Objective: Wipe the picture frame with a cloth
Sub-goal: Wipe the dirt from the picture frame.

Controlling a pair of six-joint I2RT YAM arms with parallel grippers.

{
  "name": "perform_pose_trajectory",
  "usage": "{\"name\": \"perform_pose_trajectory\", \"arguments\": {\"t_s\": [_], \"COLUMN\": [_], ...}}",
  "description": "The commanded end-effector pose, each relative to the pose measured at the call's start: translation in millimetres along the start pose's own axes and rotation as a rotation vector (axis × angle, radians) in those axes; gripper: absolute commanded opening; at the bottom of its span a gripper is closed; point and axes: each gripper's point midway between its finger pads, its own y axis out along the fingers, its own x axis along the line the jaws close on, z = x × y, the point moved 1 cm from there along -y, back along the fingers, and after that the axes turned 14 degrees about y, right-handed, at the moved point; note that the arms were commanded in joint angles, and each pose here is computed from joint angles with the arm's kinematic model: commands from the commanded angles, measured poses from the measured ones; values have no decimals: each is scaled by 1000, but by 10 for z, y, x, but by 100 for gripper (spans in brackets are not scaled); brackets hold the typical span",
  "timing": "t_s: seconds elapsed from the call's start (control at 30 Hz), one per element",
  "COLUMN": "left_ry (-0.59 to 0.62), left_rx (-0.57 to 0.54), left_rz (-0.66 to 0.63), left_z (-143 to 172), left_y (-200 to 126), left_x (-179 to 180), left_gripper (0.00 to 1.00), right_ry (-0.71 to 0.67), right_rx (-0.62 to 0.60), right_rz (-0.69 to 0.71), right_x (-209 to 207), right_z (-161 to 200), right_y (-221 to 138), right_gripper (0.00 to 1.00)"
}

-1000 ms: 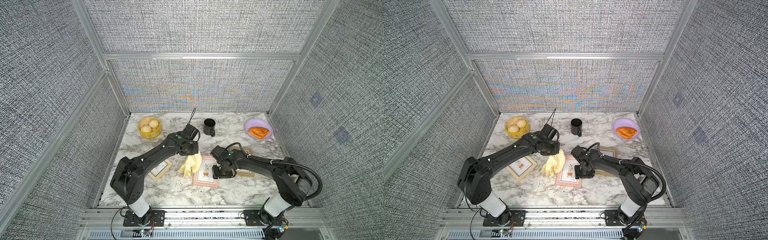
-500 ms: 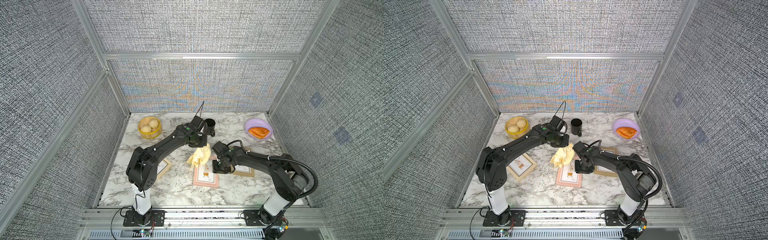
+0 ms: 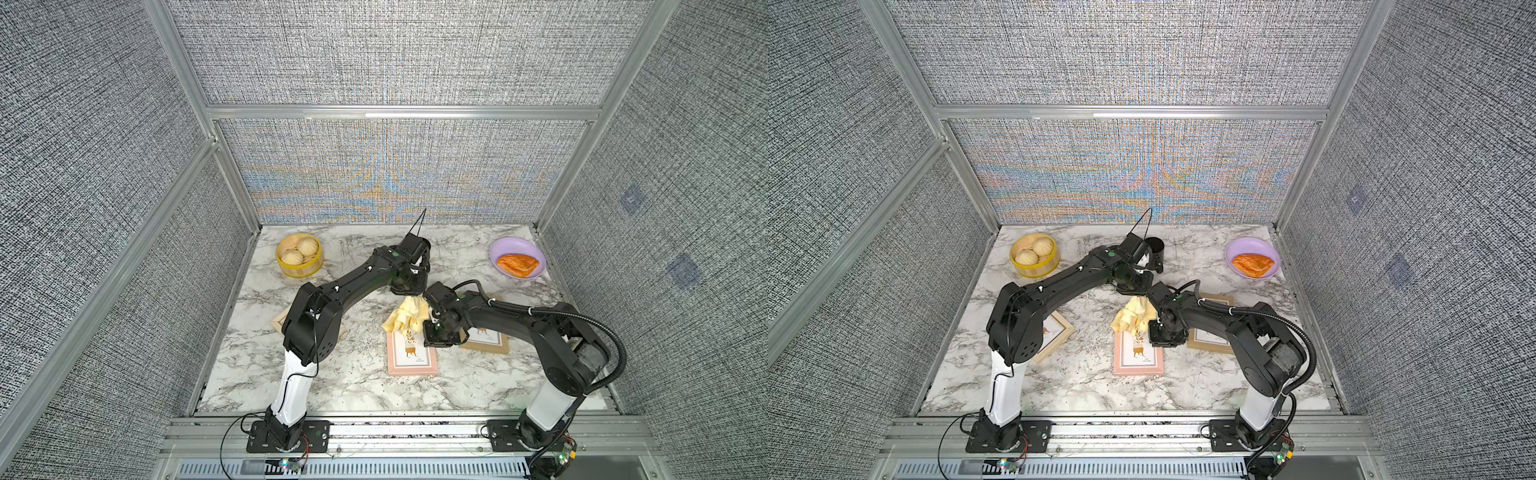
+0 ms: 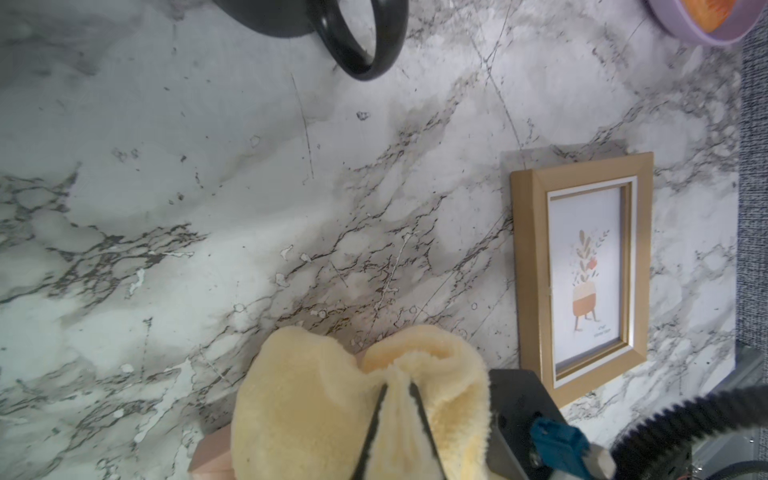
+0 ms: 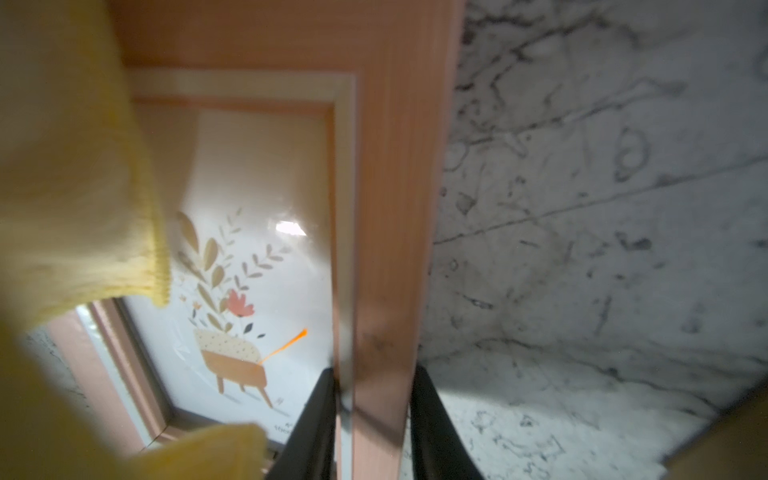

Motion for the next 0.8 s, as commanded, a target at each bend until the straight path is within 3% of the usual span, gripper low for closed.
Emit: {"name": "perform_pose_trajectory", "arguments": {"t_s": [0.0, 0.47, 0.77], "left_ry": [14, 36, 73], "left_rx": [54, 170, 209], "left_rz": [-58, -179, -368], "left_z": [148, 521, 758], "left_y": [123, 647, 358], "left_x": [89, 305, 783], "left_gripper": [0, 0, 0], "right_ry": [-19, 40, 80], "right_rx": [-3, 3, 10], "right_rz": [25, 137, 238], "right_x": [-31, -190, -402], "right_z": [-23, -48, -12], "right_y": [59, 147, 139], "right_gripper": [23, 18, 16]}}
